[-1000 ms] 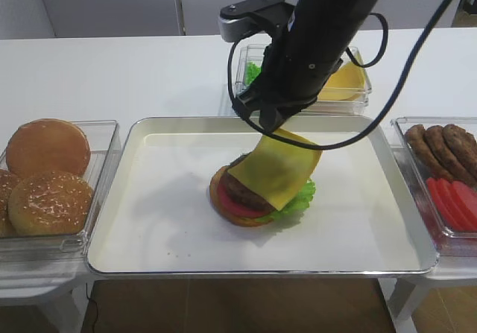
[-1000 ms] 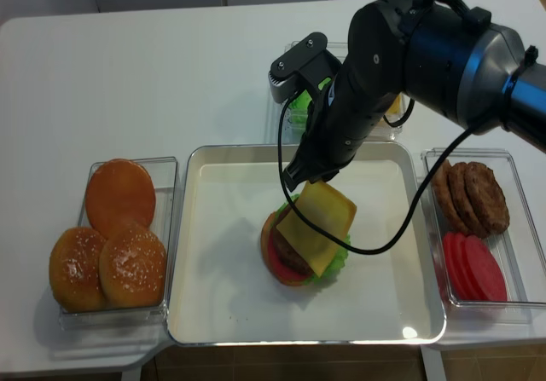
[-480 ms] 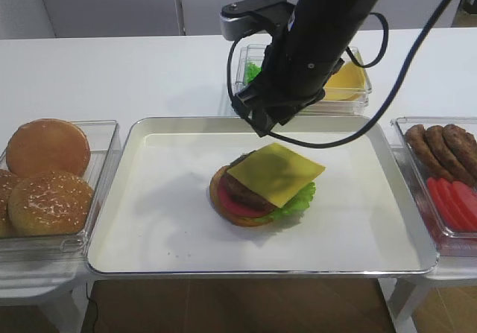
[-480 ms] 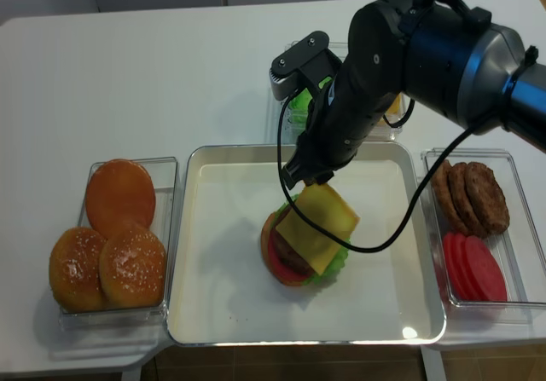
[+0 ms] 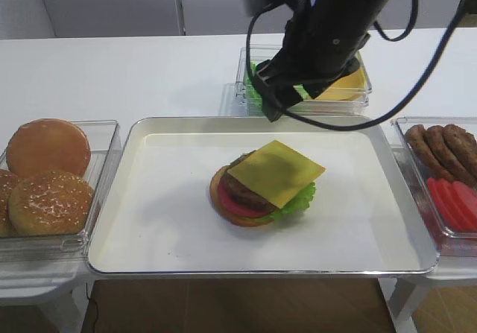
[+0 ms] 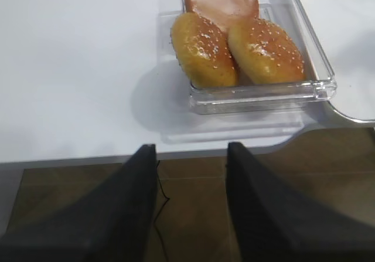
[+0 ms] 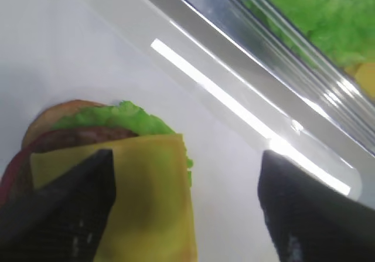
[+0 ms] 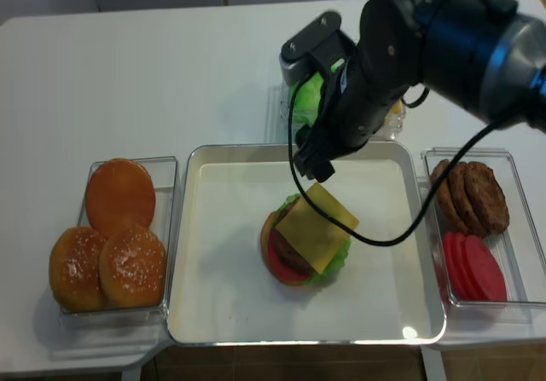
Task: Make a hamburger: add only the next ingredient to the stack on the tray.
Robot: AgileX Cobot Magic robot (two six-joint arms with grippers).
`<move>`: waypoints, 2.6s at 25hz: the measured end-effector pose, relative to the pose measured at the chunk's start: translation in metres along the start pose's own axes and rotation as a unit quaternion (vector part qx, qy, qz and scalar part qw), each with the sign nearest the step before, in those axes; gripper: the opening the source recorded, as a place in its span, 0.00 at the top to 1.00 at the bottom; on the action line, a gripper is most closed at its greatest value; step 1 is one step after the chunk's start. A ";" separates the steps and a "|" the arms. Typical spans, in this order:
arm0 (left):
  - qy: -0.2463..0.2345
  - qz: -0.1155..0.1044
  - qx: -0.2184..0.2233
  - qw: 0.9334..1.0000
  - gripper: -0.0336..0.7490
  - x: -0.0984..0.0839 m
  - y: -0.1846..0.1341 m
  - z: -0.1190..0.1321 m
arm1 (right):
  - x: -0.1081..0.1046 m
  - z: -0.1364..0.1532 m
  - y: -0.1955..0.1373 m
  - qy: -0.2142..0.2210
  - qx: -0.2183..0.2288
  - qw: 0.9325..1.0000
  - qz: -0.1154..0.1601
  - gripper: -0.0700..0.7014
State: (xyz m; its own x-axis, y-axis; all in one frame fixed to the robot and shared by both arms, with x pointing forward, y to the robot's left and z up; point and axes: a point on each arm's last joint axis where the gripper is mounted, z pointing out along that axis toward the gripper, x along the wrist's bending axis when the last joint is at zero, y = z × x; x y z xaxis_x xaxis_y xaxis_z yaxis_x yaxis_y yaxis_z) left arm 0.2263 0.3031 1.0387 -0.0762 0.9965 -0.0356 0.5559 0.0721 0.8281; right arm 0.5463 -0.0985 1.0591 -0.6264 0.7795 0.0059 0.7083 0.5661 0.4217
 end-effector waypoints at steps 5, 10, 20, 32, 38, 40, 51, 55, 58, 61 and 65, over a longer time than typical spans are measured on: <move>0.000 0.000 0.000 1.000 0.58 0.000 0.000 0.000 | -0.037 -0.032 -0.015 0.000 0.008 0.997 0.072 0.25; 0.000 0.000 0.000 1.000 0.58 0.000 0.000 0.000 | -0.077 -0.069 -0.034 -0.015 -0.007 0.989 0.148 0.36; 0.000 0.000 0.000 1.000 0.58 0.000 0.000 0.000 | -0.082 -0.123 -0.070 -0.038 -0.037 0.979 0.197 0.48; 0.000 0.000 0.000 1.000 0.58 0.000 0.000 0.000 | -0.036 -0.150 -0.153 -0.043 -0.068 0.963 0.255 0.48; 0.000 0.000 0.000 1.000 0.58 0.000 0.000 0.000 | -0.010 -0.168 -0.200 -0.054 -0.115 0.958 0.257 0.48; 0.000 0.000 0.000 1.000 0.58 0.000 0.000 0.000 | -0.002 -0.168 -0.216 -0.056 -0.123 0.957 0.256 0.48; 0.000 0.000 0.000 1.000 0.58 0.000 0.000 0.000 | 0.037 -0.169 -0.295 -0.073 -0.204 0.950 0.226 0.48; 0.000 0.000 0.000 1.000 0.58 0.000 0.000 0.000 | 0.048 -0.165 -0.320 -0.084 -0.243 0.944 0.207 0.48; 0.000 0.000 0.000 1.000 0.58 0.000 0.000 0.000 | 0.053 -0.162 -0.335 -0.100 -0.274 0.936 0.196 0.48; 0.000 0.000 0.000 1.000 0.58 0.000 0.000 0.000 | 0.053 -0.154 -0.345 -0.120 -0.287 0.932 0.187 0.48; 0.000 0.000 0.000 1.000 0.58 0.000 0.000 0.000 | 0.048 -0.144 -0.346 -0.136 -0.277 0.933 0.188 0.48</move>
State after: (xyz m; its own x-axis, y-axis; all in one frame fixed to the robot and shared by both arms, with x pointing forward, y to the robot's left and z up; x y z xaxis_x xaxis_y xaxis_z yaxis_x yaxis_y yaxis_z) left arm 0.2263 0.3031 1.0387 -0.0762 0.9965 -0.0356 0.5559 0.0721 0.8281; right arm 0.2242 -0.2960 1.0444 -0.2099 0.9765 0.0491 0.5377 0.0733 0.8399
